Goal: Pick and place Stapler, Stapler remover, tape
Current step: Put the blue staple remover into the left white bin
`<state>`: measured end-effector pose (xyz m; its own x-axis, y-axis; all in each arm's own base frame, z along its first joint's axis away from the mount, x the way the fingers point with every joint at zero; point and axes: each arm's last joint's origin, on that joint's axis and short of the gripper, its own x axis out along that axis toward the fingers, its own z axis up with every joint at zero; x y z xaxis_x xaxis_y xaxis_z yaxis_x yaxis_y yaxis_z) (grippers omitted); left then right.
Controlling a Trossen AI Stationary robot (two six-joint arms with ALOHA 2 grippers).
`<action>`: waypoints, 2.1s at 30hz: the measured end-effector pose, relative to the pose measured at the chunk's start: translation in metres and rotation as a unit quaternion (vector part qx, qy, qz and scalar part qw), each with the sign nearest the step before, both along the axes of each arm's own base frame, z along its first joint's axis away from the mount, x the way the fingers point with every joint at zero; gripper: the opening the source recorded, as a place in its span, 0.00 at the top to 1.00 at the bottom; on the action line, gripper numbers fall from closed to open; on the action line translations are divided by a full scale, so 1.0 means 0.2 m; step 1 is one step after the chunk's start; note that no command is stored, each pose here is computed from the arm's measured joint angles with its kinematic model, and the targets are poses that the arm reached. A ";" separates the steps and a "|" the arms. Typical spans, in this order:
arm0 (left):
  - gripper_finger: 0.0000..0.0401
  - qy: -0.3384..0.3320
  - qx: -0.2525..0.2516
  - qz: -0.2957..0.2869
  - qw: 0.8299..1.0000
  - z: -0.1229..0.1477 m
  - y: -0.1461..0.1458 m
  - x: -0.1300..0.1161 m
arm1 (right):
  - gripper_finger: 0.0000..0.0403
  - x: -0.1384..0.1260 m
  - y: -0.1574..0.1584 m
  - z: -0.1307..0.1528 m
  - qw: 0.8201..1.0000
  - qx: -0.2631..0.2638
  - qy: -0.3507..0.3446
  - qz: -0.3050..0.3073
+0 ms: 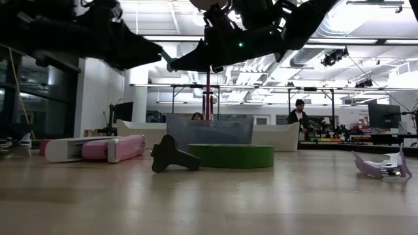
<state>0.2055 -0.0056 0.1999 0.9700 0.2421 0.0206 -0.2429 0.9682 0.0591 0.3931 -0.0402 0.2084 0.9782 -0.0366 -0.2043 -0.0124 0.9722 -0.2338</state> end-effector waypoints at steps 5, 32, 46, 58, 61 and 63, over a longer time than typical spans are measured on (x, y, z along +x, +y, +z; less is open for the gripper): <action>0.36 0.004 0.012 0.000 1.000 0.03 0.00 0.06 | 0.82 0.00 0.00 0.00 1.000 0.000 0.003 0.007; 0.74 0.022 0.002 0.011 1.000 0.02 0.00 0.08 | 0.82 0.00 0.00 0.00 1.000 -0.003 0.002 0.014; 0.77 0.028 0.017 0.022 0.999 0.02 0.00 0.07 | 0.80 0.00 0.00 -0.01 1.000 -0.004 0.007 0.012; 0.78 0.031 0.033 0.116 0.992 0.02 0.03 0.06 | 0.48 -0.02 -0.01 -0.05 0.995 0.013 0.059 -0.075; 0.78 0.034 0.034 0.179 0.983 0.02 0.04 0.05 | 0.48 -0.04 -0.02 -0.06 0.991 0.024 0.082 -0.104; 0.78 0.038 0.040 0.222 0.973 0.02 0.06 0.05 | 0.48 -0.04 -0.02 -0.07 0.988 0.029 0.095 -0.120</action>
